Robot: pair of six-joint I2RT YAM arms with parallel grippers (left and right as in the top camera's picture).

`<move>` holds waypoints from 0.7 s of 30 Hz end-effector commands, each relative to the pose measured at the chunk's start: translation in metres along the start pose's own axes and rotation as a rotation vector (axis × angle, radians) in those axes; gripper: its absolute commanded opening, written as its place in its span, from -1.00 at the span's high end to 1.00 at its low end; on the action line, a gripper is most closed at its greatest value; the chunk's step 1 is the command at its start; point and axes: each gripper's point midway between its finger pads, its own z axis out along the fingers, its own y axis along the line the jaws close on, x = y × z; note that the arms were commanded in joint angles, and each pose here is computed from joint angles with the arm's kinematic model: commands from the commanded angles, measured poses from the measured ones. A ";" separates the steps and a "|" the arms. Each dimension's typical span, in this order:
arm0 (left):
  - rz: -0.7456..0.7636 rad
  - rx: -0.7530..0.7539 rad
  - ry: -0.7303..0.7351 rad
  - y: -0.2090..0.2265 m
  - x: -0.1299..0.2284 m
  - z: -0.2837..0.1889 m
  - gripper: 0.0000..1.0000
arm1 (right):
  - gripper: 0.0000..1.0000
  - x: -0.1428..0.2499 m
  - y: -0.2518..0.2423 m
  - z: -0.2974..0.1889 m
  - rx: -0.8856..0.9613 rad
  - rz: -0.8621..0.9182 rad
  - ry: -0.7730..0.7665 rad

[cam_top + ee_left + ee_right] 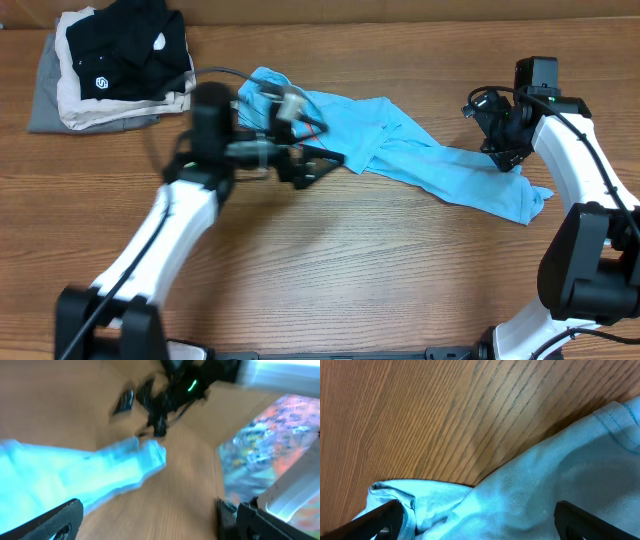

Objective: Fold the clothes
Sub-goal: 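Lower the left gripper onto the T-shirt's left end and grasp it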

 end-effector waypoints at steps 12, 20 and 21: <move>-0.137 -0.662 0.146 0.078 0.038 0.054 -1.00 | -1.00 0.000 0.000 0.000 -0.001 0.000 -0.003; -0.054 -0.804 0.174 0.091 0.049 0.082 -1.00 | -1.00 0.001 -0.001 0.000 0.005 0.000 0.002; -0.056 -0.805 0.178 0.097 0.053 0.085 -1.00 | -1.00 0.002 -0.003 0.000 0.010 -0.002 0.006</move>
